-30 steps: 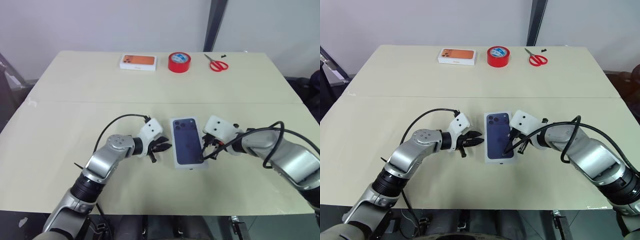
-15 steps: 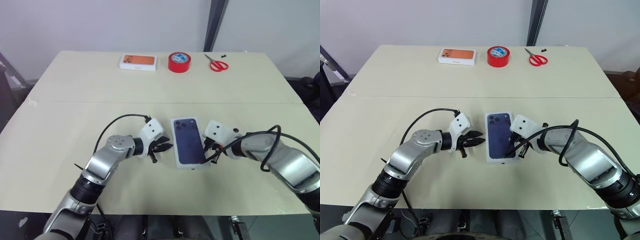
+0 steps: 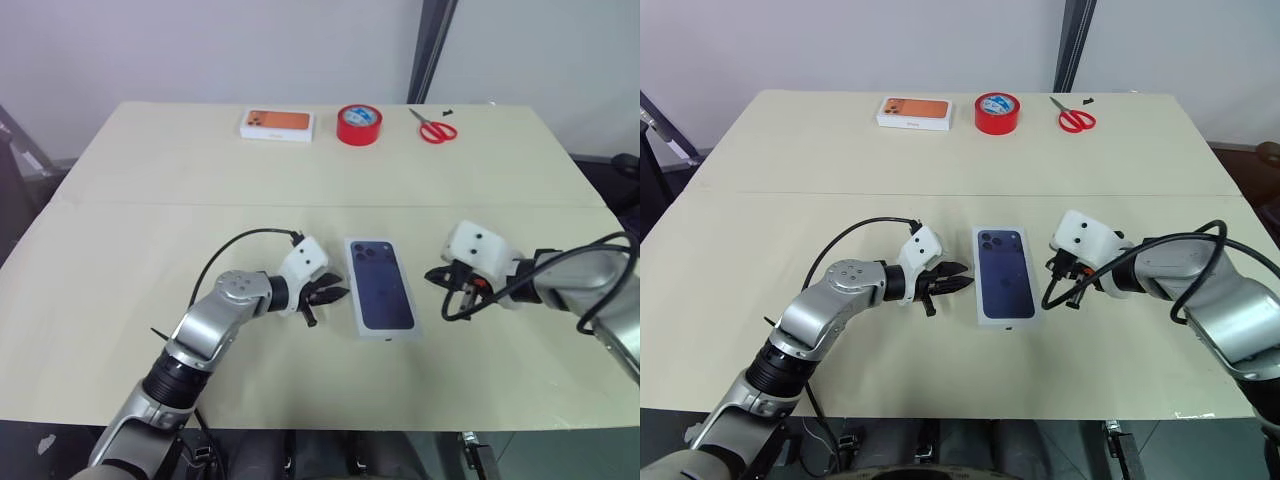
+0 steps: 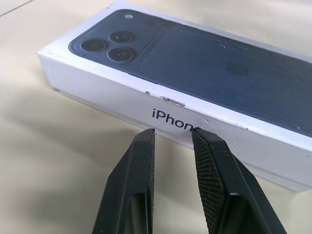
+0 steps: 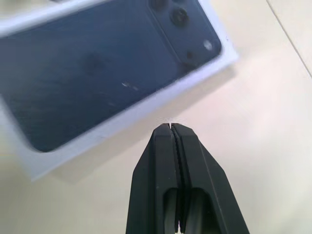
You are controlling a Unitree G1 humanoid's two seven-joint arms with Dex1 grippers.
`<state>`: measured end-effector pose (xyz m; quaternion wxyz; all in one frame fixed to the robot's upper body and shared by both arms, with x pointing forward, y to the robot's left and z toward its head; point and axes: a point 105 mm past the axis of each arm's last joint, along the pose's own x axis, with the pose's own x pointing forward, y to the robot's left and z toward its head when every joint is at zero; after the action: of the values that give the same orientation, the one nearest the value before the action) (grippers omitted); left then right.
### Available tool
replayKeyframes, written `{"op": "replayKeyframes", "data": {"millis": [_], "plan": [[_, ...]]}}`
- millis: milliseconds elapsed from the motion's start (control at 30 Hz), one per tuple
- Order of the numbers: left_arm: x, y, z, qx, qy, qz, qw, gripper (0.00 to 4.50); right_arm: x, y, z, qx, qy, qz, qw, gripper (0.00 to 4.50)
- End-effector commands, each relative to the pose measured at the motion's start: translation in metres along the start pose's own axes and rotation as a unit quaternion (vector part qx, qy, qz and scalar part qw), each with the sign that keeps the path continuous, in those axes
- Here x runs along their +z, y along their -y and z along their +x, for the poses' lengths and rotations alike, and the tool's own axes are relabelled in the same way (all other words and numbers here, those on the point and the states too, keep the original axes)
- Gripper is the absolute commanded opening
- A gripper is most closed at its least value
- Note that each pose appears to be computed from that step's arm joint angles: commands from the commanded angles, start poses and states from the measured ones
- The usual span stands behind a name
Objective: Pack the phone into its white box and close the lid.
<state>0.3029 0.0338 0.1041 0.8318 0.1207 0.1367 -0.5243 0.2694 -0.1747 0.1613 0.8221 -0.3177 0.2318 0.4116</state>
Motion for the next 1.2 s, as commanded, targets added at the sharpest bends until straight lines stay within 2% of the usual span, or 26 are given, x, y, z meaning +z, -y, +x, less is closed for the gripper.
{"op": "replayKeyframes", "data": {"millis": [33, 233, 400, 567, 700, 833, 933, 1000, 1067, 1200], "plan": [[0.009, -0.007, -0.007, 0.011, 0.022, 0.002, 1.0, 1.25, 0.016, -0.02, -0.002, 0.033, 0.036, -0.031, 0.998, 0.03], [0.031, -0.029, -0.017, 0.05, 0.065, -0.022, 0.996, 1.25, 0.012, -0.04, 0.009, 0.058, 0.036, -0.024, 0.997, 0.03], [0.047, -0.028, 0.007, 0.046, 0.067, -0.007, 0.997, 1.25, -0.001, -0.047, 0.017, 0.067, 0.015, -0.016, 0.997, 0.03], [0.027, -0.02, 0.041, 0.03, -0.001, 0.013, 0.999, 1.25, -0.014, -0.051, 0.023, 0.069, -0.005, -0.003, 0.998, 0.03], [0.009, -0.016, 0.049, 0.023, -0.041, 0.015, 0.999, 1.25, -0.021, -0.052, 0.025, 0.068, -0.016, 0.002, 0.998, 0.03], [0.009, -0.017, 0.045, 0.033, -0.026, 0.009, 0.999, 1.25, -0.022, -0.049, 0.023, 0.059, -0.01, 0.0, 0.998, 0.03], [0.036, -0.036, 0.016, 0.081, 0.062, -0.011, 0.995, 1.25, -0.007, -0.024, 0.013, 0.004, 0.049, 0.005, 0.999, 0.03], [0.043, -0.047, -0.005, 0.115, 0.089, -0.009, 0.989, 1.25, -0.005, -0.003, 0.006, -0.037, 0.074, 0.024, 0.996, 0.03], [0.042, -0.057, -0.032, 0.151, 0.099, 0.003, 0.983, 1.25, -0.01, 0.02, -0.003, -0.079, 0.088, 0.049, 0.992, 0.03], [0.024, -0.073, -0.087, 0.214, 0.083, 0.02, 0.973, 1.25, -0.018, 0.058, -0.02, -0.136, 0.123, 0.105, 0.977, 0.03]]}}
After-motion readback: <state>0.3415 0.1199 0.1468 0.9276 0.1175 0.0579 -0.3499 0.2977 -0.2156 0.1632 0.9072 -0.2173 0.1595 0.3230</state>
